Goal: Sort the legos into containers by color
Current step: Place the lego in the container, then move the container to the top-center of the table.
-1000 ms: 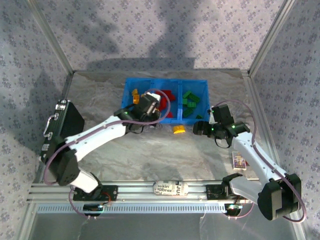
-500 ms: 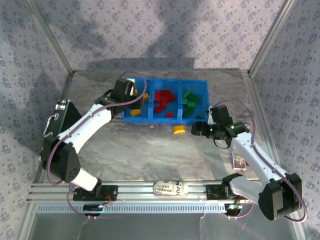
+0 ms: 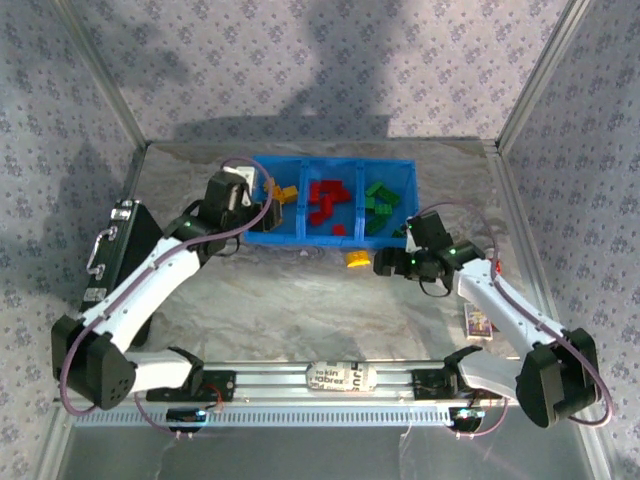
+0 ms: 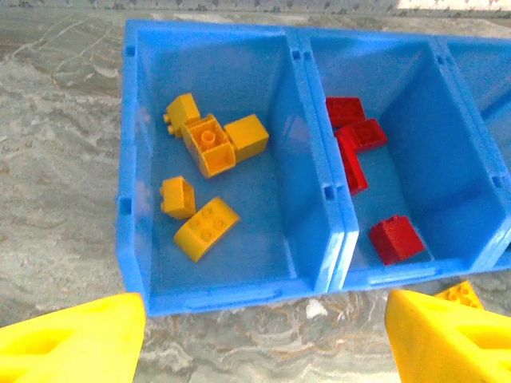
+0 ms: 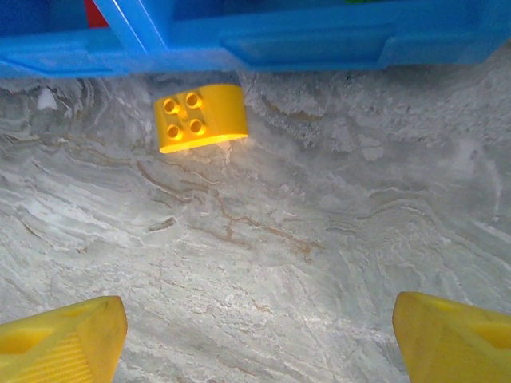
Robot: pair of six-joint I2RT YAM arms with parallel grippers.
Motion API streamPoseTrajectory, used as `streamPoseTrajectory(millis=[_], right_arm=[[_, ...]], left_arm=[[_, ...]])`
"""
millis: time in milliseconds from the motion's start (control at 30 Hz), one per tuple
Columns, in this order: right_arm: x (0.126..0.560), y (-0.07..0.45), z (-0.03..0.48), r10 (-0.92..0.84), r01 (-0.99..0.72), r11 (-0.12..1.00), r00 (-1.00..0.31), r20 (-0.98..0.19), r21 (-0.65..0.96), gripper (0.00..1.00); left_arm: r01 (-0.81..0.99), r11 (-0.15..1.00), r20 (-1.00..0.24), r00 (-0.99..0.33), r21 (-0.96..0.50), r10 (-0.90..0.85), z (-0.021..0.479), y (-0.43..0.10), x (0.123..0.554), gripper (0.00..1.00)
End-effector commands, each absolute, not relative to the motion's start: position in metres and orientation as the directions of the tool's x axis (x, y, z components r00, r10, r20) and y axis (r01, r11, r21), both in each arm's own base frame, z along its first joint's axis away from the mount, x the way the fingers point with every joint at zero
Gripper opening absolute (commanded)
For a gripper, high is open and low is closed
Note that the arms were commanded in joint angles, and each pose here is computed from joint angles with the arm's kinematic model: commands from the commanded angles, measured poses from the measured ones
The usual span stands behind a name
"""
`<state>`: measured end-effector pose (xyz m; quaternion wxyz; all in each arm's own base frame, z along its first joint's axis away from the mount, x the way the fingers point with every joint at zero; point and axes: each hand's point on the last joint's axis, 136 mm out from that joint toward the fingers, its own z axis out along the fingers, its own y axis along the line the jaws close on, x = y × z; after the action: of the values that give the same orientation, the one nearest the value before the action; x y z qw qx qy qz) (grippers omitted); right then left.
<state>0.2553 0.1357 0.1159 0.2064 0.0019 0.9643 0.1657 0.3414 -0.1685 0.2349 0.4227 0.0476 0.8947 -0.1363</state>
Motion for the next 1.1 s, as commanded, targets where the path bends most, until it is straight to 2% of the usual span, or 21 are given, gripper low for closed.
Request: streamPoseTrajectory(millis=[0, 367, 667, 1067], right_arm=[[0.262, 0.14, 0.114, 0.058, -0.067, 0.954, -0.915, -0.399, 0.291, 0.89], [0.284, 0.178, 0.1, -0.055, -0.139, 0.971, -0.921, -0.387, 0.194, 0.91], [0.301, 0.2, 0.075, -0.133, -0.166, 0.983, -0.939, -0.316, 0.08, 0.93], [0.325, 0.215, 0.044, -0.152, -0.159, 0.987, -0.953, -0.264, 0.006, 0.94]], left_arm=[[0.213, 0.947, -0.753, -0.656, -0.24, -0.043, 0.225, -0.173, 0.325, 0.79], [0.195, 0.954, -0.723, -0.69, -0.226, -0.03, 0.189, -0.166, 0.29, 0.79], [0.175, 0.952, -0.712, -0.7, -0.252, -0.059, 0.175, -0.153, 0.267, 0.79], [0.17, 0.945, -0.703, -0.707, -0.278, -0.079, 0.166, -0.146, 0.247, 0.79]])
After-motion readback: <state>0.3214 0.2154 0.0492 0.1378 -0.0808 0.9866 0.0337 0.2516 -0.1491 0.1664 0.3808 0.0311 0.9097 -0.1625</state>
